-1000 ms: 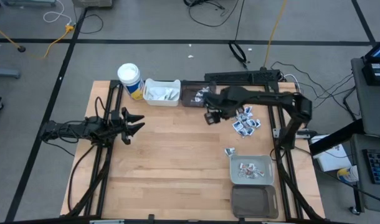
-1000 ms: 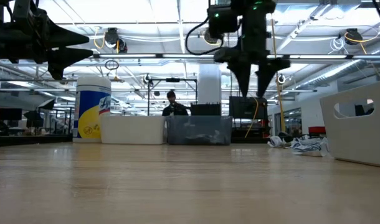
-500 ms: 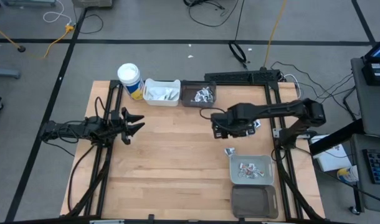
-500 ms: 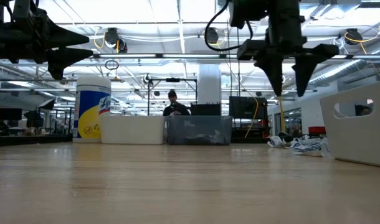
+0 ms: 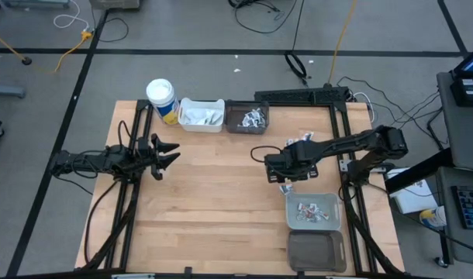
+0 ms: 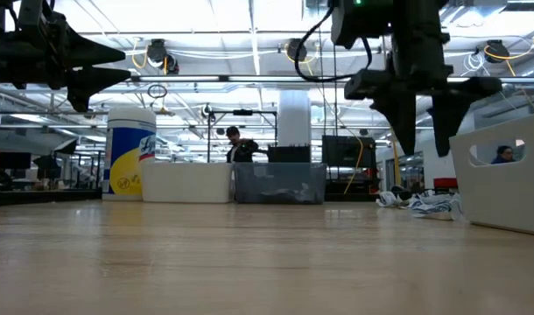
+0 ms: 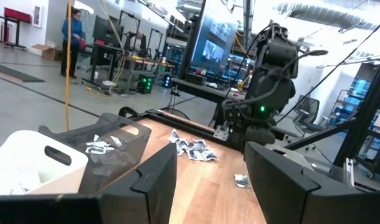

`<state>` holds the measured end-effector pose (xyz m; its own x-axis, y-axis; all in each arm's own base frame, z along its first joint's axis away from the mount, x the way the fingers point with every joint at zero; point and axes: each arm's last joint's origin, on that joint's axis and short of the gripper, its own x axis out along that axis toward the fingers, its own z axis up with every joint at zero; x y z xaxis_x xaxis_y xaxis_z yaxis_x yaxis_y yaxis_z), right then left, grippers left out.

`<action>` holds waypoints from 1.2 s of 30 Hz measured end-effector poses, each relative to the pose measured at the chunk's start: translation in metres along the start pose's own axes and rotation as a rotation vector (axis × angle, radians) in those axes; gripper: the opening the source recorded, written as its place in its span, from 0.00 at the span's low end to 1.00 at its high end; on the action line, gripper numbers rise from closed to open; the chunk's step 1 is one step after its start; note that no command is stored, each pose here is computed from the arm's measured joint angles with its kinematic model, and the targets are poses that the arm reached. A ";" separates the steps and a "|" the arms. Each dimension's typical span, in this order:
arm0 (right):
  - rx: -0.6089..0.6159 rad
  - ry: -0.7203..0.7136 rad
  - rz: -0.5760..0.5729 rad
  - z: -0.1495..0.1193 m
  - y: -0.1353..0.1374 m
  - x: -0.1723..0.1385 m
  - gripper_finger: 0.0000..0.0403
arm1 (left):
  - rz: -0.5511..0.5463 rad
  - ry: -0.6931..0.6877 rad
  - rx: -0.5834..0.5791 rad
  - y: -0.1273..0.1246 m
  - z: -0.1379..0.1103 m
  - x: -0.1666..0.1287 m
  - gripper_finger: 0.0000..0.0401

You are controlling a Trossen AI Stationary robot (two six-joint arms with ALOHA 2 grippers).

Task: Pick & Place First Aid Supplies
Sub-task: Put the gray towelette pack into the top black bin

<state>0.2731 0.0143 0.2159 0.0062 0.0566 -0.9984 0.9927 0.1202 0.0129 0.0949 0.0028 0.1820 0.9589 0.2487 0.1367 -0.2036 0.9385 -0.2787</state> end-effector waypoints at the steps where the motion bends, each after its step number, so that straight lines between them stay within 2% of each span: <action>1: 0.004 0.000 0.006 -0.001 -0.001 0.005 0.51 | 0.000 0.000 0.000 0.000 0.000 0.000 0.49; 7: 0.025 0.001 0.020 -0.007 -0.006 0.029 0.51 | 0.000 0.000 0.000 0.000 0.000 0.000 0.49; 16: 0.046 0.081 0.080 -0.009 -0.015 0.061 0.51 | 0.000 0.000 0.000 0.000 0.000 0.000 0.49; 25: 0.035 0.130 0.096 -0.004 -0.022 0.074 0.49 | 0.000 0.000 0.000 0.000 0.000 0.000 0.49; 29: 0.037 0.131 0.106 -0.001 -0.021 0.074 0.38 | 0.000 0.000 0.000 0.000 0.000 0.000 0.49; 36: -0.035 0.116 0.111 0.007 -0.021 0.072 0.07 | 0.000 0.000 0.000 0.000 0.000 0.000 0.49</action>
<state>0.2537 0.0086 0.1437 0.0991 0.1854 -0.9776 0.9818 0.1415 0.1264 0.0949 0.0029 0.1820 0.9588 0.2490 0.1364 -0.2041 0.9385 -0.2787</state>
